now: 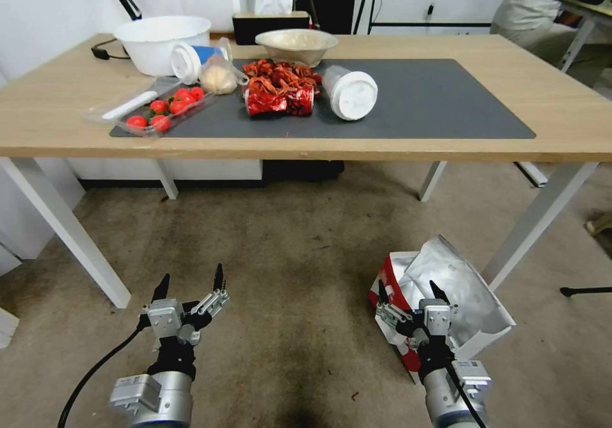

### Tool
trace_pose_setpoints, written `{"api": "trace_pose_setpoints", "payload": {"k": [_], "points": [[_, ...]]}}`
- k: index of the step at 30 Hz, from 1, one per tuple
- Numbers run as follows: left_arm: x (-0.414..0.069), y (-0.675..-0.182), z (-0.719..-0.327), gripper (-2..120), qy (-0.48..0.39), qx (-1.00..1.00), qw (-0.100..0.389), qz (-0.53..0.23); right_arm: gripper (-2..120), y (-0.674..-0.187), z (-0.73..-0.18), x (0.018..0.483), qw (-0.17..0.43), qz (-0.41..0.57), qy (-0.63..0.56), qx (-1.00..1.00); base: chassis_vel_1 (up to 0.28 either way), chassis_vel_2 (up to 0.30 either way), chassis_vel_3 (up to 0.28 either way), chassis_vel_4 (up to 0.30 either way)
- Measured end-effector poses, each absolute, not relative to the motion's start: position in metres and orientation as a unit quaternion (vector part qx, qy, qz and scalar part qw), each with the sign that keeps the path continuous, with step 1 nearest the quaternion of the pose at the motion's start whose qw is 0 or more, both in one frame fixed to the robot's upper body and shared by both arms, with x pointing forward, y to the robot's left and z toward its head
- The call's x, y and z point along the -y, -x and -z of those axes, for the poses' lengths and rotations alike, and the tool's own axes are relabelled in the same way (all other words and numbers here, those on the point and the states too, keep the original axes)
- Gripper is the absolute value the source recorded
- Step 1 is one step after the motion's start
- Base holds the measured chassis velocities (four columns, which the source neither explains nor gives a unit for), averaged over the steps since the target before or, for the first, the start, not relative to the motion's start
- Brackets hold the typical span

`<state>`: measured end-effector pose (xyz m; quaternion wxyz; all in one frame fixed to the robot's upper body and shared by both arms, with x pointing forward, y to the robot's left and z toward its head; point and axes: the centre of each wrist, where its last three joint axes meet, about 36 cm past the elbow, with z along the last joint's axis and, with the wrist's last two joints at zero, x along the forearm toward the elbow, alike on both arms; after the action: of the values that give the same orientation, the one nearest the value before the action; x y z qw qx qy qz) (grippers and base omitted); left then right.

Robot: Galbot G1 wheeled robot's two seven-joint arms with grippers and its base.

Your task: Pick up the food delivery bag from the floor and place it on the table.

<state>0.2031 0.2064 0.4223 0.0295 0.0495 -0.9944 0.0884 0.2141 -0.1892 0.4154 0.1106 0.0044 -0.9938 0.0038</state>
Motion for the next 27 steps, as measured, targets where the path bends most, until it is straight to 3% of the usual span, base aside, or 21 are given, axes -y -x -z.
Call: {"api": "trace_pose_setpoints", "payload": {"k": [27], "points": [[-0.2046, -0.2044, -0.4132, 100, -0.049, 0.994, 0.039, -0.090, 100, -0.2172, -0.4095, 0.1945, 0.118, -0.004, -0.001, 0.993, 0.000, 0.000, 0.000, 0.000]]}}
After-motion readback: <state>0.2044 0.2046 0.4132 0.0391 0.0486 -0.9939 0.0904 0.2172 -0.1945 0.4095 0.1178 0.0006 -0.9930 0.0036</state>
